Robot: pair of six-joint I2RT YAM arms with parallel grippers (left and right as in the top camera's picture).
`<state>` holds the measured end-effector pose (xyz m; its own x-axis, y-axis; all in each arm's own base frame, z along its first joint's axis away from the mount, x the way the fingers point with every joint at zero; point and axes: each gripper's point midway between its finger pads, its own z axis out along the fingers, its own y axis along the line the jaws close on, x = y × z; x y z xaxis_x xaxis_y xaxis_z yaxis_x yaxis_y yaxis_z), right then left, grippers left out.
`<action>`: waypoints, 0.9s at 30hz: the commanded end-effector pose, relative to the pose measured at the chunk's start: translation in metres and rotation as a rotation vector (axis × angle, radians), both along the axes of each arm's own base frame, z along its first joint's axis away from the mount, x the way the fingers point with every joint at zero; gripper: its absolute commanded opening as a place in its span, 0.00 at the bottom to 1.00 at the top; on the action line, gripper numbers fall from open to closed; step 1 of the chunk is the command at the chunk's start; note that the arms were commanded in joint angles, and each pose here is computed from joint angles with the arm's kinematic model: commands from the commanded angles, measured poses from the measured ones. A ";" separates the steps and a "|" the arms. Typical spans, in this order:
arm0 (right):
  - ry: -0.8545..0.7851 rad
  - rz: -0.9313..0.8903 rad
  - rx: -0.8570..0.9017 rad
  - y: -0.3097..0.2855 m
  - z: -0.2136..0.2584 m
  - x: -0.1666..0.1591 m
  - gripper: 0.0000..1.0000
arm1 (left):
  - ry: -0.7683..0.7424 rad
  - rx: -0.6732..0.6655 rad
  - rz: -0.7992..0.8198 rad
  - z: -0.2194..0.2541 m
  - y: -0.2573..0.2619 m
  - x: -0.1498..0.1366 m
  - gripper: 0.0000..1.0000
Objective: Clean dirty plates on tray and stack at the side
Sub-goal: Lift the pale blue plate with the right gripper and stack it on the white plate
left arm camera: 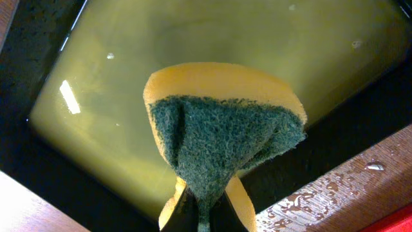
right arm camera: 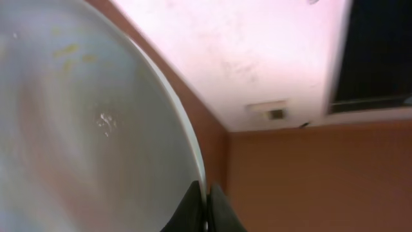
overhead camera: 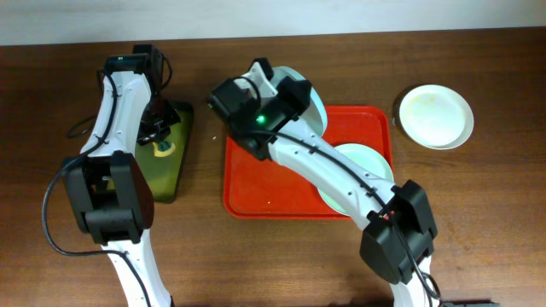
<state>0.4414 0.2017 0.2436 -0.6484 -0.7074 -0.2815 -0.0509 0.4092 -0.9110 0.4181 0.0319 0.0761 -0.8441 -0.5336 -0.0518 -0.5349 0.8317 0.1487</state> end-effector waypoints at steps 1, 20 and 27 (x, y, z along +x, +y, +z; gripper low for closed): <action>0.013 0.052 -0.244 0.014 0.038 -0.014 0.04 | -0.044 0.003 -0.010 0.018 0.002 0.004 0.00; 0.391 -0.023 1.466 -0.218 -0.076 0.068 0.04 | -0.051 0.003 -0.011 0.013 0.001 0.006 0.00; 0.080 -0.626 1.502 -0.415 -0.154 0.010 0.04 | -0.057 0.003 -0.011 0.011 0.001 0.007 0.00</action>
<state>0.4704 -0.1821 0.1167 -0.8057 0.3873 -0.4482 0.2449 0.9067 0.3434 0.4262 0.0321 0.0756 -0.8417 -0.5340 -0.0798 -0.5399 0.8315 0.1309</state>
